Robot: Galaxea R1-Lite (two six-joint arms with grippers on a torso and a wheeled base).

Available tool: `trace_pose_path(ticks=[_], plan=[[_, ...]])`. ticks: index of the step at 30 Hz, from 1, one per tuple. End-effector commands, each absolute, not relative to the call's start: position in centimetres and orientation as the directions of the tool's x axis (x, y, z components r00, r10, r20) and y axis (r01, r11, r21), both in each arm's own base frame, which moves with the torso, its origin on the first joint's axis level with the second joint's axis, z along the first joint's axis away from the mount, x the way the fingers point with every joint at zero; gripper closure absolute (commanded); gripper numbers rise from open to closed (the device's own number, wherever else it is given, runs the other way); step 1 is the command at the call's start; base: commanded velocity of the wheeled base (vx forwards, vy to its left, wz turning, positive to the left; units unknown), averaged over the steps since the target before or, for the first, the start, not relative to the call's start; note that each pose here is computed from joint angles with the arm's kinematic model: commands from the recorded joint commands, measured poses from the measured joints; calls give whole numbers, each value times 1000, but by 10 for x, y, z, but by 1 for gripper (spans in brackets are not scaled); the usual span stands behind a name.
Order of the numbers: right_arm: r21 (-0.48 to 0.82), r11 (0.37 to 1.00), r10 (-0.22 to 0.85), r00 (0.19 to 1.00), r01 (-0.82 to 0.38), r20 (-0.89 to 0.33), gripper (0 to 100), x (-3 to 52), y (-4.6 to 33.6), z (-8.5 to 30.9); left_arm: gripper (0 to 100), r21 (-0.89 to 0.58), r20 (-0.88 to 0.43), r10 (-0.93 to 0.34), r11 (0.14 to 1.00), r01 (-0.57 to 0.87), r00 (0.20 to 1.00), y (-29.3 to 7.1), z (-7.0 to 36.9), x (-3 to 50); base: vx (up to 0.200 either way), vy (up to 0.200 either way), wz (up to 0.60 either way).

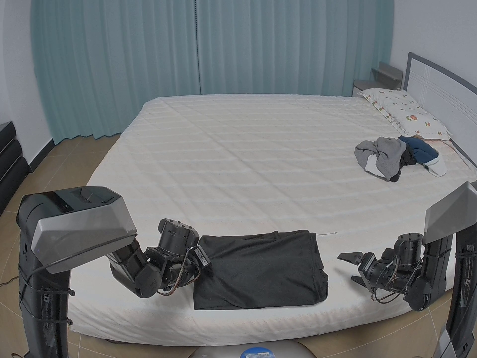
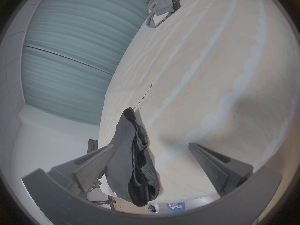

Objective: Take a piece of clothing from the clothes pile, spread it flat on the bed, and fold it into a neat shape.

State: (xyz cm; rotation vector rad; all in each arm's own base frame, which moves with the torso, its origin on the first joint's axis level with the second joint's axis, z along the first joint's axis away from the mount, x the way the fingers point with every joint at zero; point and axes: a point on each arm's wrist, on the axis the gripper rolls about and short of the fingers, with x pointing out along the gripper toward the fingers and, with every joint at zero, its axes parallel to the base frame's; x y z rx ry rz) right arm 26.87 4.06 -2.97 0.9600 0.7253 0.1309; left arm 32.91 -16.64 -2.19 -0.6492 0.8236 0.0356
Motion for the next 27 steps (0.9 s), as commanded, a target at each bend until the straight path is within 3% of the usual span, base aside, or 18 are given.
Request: trace_pose_path(ticks=[1,12,18,21,25,27], plan=[[787,584,410,765,197,-496,0,269,41,-29,0,-518,-697,-216,811,-273,684,-167,-22,325,0,0,0],[788,593,399,790,165,-465,0,265,40,-13,0,-551,-656,-220,793,-260,722,-158,1,325,0,0,0],[777,628,347,880,39,-325,0,250,37,40,0,-620,-489,-167,756,-207,856,-112,74,335,0,0,0],[737,675,338,901,-31,-271,0,244,35,57,0,-636,-432,-144,748,-187,890,-96,99,332,0,0,0],[665,747,277,918,-21,-283,0,222,34,64,0,-622,-390,-134,768,-153,911,-88,118,316,0,0,0],[622,782,226,947,-37,-227,0,208,31,80,0,-608,-370,-132,783,-132,920,-82,129,298,0,0,0]])
